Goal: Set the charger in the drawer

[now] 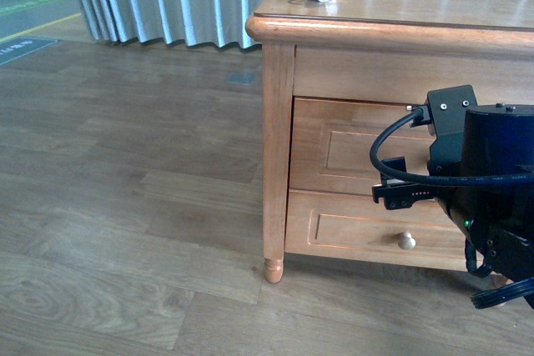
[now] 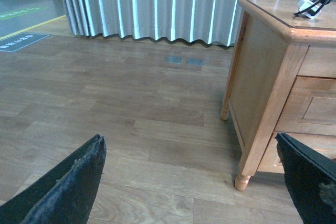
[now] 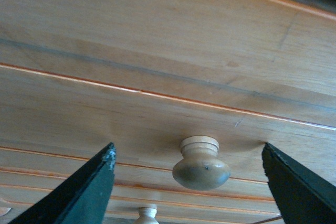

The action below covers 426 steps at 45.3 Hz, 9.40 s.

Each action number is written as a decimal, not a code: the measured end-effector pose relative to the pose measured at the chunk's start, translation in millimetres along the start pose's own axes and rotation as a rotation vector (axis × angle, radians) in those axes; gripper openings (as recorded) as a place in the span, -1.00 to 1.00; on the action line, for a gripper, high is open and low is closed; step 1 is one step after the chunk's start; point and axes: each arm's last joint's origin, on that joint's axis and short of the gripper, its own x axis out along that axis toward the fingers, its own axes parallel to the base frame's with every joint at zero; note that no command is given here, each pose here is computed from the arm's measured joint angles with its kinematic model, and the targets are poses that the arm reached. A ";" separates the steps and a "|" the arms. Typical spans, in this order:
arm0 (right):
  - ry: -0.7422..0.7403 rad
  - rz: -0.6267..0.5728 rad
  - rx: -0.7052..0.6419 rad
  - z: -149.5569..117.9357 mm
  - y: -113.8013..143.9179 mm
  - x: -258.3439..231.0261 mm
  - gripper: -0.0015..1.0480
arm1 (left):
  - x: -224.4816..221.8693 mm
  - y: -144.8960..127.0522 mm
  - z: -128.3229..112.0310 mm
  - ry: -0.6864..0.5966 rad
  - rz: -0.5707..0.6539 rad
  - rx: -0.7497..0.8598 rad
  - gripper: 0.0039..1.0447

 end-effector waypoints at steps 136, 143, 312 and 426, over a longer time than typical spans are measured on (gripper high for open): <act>-0.303 0.098 0.271 13.5 -136.5 -298.8 0.39 | 0.0 0.0 0.0 0.000 0.000 0.000 0.89; -0.318 0.078 0.245 13.1 -127.1 -299.9 -0.09 | 0.0 0.0 0.0 0.000 0.001 0.000 0.89; -0.321 0.096 0.230 12.1 -124.2 -299.8 0.84 | 222.3 -274.0 53.8 0.247 -0.586 -0.151 -0.90; -0.321 0.096 0.229 12.0 -124.2 -299.8 0.84 | 18.9 0.0 17.3 0.008 0.002 -0.006 -0.93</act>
